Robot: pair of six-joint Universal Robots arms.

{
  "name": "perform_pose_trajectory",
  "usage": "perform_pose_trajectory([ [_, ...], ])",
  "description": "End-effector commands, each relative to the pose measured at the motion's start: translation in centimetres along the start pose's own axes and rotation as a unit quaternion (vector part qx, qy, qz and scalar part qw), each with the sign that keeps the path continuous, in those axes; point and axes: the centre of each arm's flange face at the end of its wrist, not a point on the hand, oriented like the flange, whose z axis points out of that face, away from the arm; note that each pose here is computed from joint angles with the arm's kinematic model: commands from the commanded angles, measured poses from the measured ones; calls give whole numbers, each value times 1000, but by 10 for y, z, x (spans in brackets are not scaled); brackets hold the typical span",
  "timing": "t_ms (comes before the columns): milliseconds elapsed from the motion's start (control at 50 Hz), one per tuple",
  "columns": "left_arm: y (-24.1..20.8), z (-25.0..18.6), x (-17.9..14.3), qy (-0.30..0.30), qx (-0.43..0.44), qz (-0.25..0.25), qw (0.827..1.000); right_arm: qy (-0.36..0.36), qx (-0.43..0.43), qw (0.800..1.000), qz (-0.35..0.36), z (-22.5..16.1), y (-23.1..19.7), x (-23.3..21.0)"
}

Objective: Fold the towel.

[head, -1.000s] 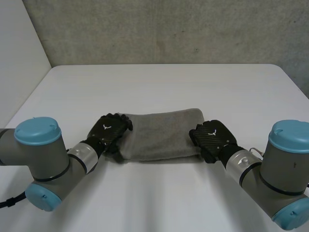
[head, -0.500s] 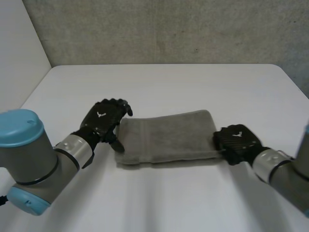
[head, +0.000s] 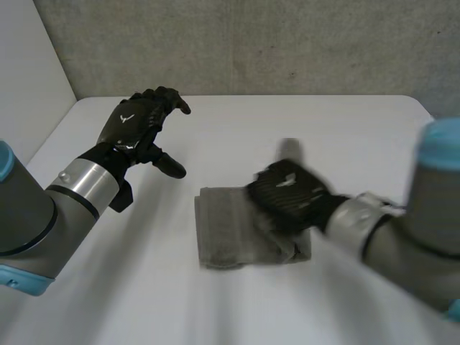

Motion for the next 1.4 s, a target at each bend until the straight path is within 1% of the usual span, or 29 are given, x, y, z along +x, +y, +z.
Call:
perform_pose_trajectory([
  [20, 13, 3, -2, -8, -16, -34, 999, -101, -12, 995, -19, 22, 6, -84],
  [80, 18, 4, -5, -20, -21, -40, 999, -112, -20, 993, -16, 28, 17, -94],
  [140, 27, 7, -9, -29, -31, -43, 998, -84, -17, 996, -1, 31, 20, -86],
  [200, 33, 10, -10, -29, -38, -45, 998, -77, -14, 997, 12, 31, 19, -84],
  [220, 33, 10, -10, -29, -38, -45, 998, -63, -9, 997, 34, 30, 16, -77],
  [300, 43, 16, -10, -30, -48, -48, 997, -40, 7, 997, 60, 21, 5, -62],
  [340, 46, 17, -9, -28, -53, -50, 997, -14, 15, 996, 83, 15, 0, -44],
  [360, 50, 18, -6, -24, -58, -51, 997, -14, 15, 996, 83, 15, 0, -44],
  [400, 54, 18, 0, -15, -63, -52, 996, 22, 17, 993, 115, 14, 6, -19],
  [420, 57, 18, 7, -7, -69, -53, 996, 22, 17, 993, 115, 14, 6, -19],
  [460, 61, 17, 12, -1, -74, -54, 996, 44, 19, 989, 142, 15, 13, -4],
  [600, 85, 10, 34, 19, -107, -58, 992, 77, 19, 979, 187, 20, 28, 22],
  [680, 96, 8, 36, 22, -122, -59, 990, 78, 8, 974, 214, 33, 48, 23],
  [820, 122, 6, 33, 16, -157, -64, 985, 70, -11, 972, 223, 44, 69, 18],
  [940, 127, 5, 30, 5, -165, -62, 984, 67, -25, 971, 227, 51, 79, 17],
  [1080, 114, 6, 29, -2, -150, -60, 987, 75, -18, 971, 224, 49, 72, 20],
  [1120, 107, 6, 30, 0, -142, -60, 988, 80, 1, 973, 217, 43, 57, 23],
  [1180, 92, 7, 31, 2, -123, -58, 991, 86, 14, 973, 212, 39, 47, 27],
  [1220, 85, 7, 31, 2, -114, -58, 992, 112, 37, 972, 201, 30, 29, 37],
  [1240, 75, 8, 32, 4, -101, -56, 993, 112, 37, 972, 201, 30, 29, 37],
  [1260, 75, 8, 32, 4, -101, -55, 993, 129, 46, 971, 197, 26, 21, 42],
  [1280, 64, 8, 33, 6, -89, -51, 995, 151, 55, 968, 192, 21, 13, 49],
  [1300, 53, 7, 35, 6, -76, -46, 996, 151, 55, 968, 192, 21, 13, 49],
  [1320, 53, 7, 35, 6, -76, -46, 996, 172, 62, 965, 188, 15, 5, 55],
  [1340, 37, 6, 37, 5, -55, -42, 998, 173, 62, 965, 188, 15, 5, 55],
  [1360, 18, 5, 39, 5, -31, -38, 999, 196, 75, 961, 182, 8, -6, 62],
  [1380, 18, 5, 39, 5, -31, -38, 999, 219, 88, 955, 177, -1, -20, 69],
  [1400, -2, 3, 39, 3, -6, -34, 999, 220, 88, 955, 177, -1, -20, 69],
])
